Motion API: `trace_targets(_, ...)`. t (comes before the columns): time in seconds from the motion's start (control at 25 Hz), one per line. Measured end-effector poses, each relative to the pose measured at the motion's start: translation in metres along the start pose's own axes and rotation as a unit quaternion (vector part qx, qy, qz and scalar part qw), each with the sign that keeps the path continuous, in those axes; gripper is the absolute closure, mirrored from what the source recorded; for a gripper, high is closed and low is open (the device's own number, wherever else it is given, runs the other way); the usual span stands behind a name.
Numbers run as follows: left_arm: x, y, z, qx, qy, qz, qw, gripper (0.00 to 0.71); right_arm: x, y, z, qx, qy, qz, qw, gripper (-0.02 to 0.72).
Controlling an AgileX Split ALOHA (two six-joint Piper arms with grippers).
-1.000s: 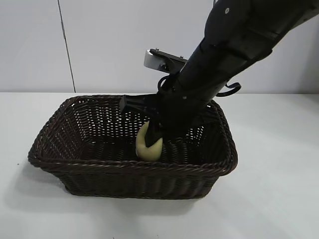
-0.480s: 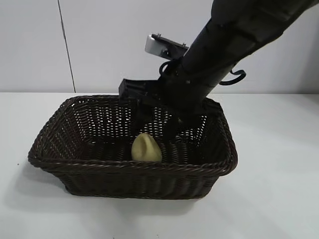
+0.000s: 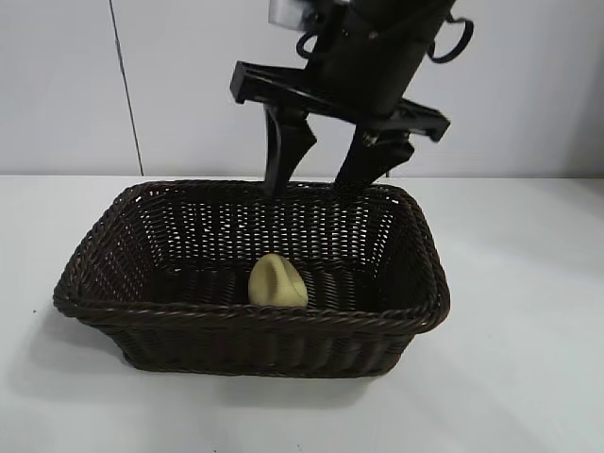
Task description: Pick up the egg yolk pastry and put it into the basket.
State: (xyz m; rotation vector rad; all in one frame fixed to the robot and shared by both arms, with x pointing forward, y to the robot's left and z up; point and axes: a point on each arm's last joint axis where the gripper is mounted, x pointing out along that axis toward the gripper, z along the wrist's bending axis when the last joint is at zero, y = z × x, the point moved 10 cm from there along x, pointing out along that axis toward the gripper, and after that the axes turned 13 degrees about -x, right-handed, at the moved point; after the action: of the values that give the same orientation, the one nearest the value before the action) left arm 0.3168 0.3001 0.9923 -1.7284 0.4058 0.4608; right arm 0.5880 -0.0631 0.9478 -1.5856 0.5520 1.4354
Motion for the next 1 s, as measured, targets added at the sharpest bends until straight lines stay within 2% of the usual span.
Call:
trace_targets(0.08,0.0,0.0,0.0,0.0,0.0,0.0,1.0,0.137,-0.006,0.005,-0.016,0.012,0.034,0.019,0.999,0.239)
trace_targets(0.16,0.0,0.0,0.0,0.0,0.0,0.0,1.0,0.137,-0.01,0.01,-0.03,0.027,0.054,0.033,0.998,0.239)
trace_targets(0.44,0.0,0.0,0.0,0.0,0.0,0.0,1.0,0.137,-0.019,0.022,-0.103,0.094,0.085,0.041,0.991,0.239)
trace_targets(0.76,0.0,0.0,0.0,0.0,0.0,0.0,1.0,0.137,-0.043,0.071,-0.214,0.191,0.122,0.065,0.972,0.239)
trace_targets(1.0,0.0,0.0,0.0,0.0,0.0,0.0,1.0,0.137,-0.053,0.096,-0.245,0.207,0.129,0.078,0.967,0.239)
